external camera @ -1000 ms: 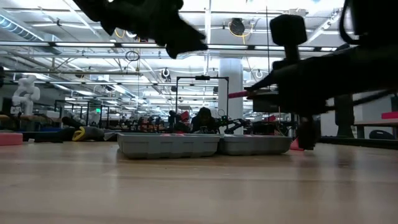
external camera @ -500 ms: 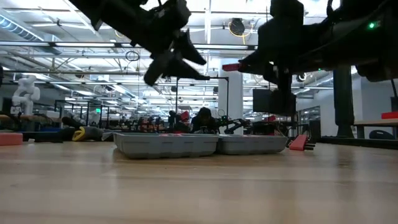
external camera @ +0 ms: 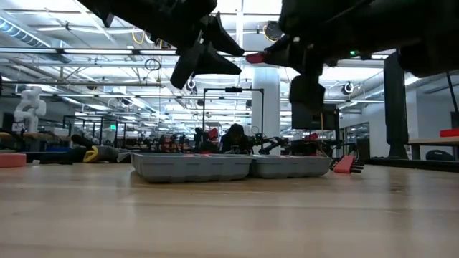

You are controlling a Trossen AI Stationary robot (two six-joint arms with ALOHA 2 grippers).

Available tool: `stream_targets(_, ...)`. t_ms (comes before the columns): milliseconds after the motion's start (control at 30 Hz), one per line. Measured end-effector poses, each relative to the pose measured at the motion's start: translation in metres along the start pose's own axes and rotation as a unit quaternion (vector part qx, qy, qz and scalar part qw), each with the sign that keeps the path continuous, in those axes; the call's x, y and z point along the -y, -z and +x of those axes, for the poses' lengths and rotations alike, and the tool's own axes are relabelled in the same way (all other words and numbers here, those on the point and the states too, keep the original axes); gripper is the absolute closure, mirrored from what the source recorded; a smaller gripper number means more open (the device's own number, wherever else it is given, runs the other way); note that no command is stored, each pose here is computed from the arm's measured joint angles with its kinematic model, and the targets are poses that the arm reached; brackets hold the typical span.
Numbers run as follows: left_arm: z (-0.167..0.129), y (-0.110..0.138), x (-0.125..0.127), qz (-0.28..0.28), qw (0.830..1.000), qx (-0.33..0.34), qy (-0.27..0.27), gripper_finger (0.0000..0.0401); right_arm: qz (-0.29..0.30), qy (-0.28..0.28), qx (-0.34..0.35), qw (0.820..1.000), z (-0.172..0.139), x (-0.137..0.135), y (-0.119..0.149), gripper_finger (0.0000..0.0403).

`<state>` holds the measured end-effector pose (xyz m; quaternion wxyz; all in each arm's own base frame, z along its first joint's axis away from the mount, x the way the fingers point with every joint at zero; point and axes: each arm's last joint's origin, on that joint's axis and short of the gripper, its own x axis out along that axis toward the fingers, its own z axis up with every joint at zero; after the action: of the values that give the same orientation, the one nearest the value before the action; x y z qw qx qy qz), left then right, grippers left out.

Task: Prefit tool cases
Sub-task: Put the red terminal block into the gray prefit tools case

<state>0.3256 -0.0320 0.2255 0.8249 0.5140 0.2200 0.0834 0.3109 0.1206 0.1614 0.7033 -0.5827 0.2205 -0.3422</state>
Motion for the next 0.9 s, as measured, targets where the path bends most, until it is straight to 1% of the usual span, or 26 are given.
stream_targets(133,-0.001,-0.003,-0.001,-0.008,1.000,0.004,-0.010,0.0186,0.007,0.004,-0.006,1.000,0.006,0.004,-0.006,0.0384)
stream_targets(367,-0.005,-0.010,-0.001,-0.017,0.999,0.020,-0.024,0.0186,-0.030,-0.007,-0.012,0.999,0.013,0.002,-0.015,0.0384)
stream_targets(600,-0.009,-0.017,0.003,-0.015,0.999,0.032,-0.022,0.0190,-0.011,0.000,-0.014,1.000,0.018,0.010,-0.023,0.0384)
stream_targets(700,-0.010,-0.018,0.003,-0.011,0.999,0.034,-0.025,0.0207,-0.010,0.000,-0.014,1.000,0.018,0.011,-0.024,0.0384)
stream_targets(767,-0.010,-0.017,0.002,-0.001,0.999,0.024,-0.031,0.0225,-0.009,0.000,-0.014,1.000,0.018,0.011,-0.024,0.0384)
stream_targets(900,-0.010,-0.018,0.002,-0.001,0.999,0.029,-0.030,0.0265,-0.007,0.000,-0.013,1.000,0.017,0.011,-0.024,0.0384)
